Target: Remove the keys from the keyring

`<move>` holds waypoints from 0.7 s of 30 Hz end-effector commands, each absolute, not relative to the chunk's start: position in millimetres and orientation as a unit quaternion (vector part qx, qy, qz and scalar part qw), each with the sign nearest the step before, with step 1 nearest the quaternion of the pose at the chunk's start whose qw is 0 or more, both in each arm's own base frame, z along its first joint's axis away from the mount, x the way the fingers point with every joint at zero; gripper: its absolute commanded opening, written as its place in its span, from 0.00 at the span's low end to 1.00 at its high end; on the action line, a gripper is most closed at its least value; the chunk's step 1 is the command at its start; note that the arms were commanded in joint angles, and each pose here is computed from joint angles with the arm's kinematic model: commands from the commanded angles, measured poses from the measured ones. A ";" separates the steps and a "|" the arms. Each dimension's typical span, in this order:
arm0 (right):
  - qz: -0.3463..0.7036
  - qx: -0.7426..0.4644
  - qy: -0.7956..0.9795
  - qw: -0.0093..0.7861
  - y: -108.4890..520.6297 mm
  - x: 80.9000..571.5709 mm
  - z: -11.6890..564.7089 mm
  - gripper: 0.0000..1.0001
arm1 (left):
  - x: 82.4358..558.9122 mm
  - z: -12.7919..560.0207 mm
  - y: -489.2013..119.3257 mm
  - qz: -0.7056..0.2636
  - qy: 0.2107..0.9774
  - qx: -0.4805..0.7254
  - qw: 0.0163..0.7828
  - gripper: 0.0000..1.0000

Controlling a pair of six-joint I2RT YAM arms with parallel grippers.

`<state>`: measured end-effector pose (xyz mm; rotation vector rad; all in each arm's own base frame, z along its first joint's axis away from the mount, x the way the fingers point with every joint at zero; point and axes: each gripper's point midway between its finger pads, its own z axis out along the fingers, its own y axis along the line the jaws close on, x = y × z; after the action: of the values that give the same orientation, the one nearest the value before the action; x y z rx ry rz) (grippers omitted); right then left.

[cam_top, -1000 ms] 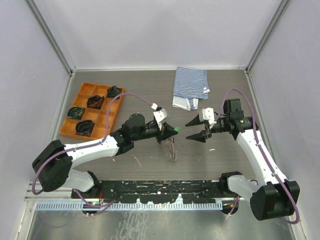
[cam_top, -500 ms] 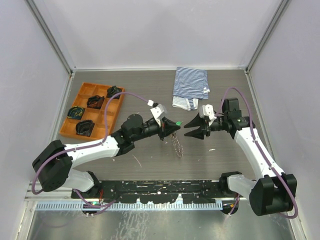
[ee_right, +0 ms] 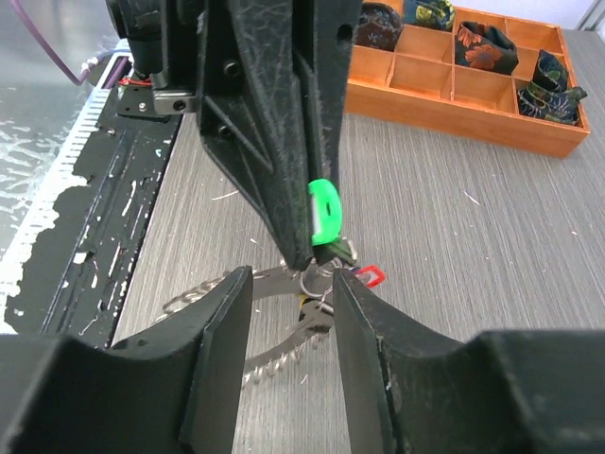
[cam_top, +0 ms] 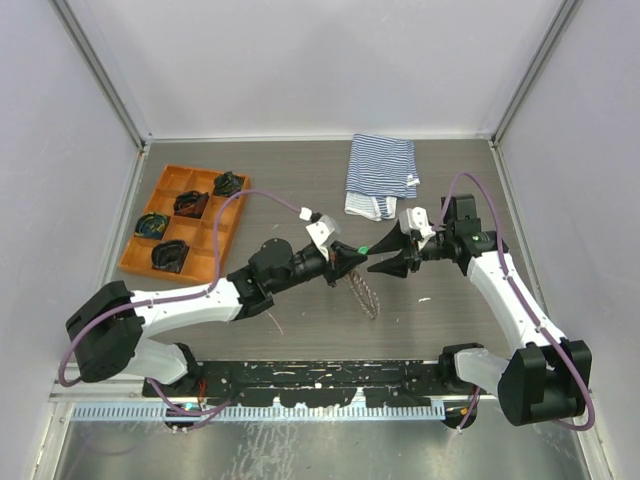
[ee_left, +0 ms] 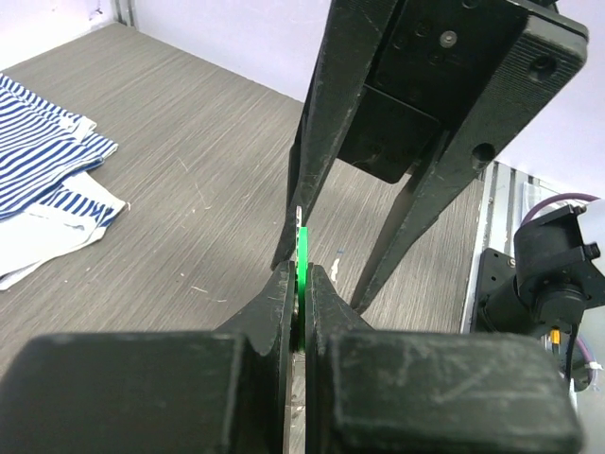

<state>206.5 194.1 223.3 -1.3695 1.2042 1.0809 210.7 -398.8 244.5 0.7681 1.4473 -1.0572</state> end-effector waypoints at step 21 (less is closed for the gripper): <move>0.494 -0.558 0.453 0.489 204.3 207.1 248.4 0.33 | 224.0 338.8 -394.5 -0.416 0.558 0.202 0.689 0.00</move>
<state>206.6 198.6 225.8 -1.3430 1.1814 1.1732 224.9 -395.0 268.2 0.5694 1.4159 -0.8477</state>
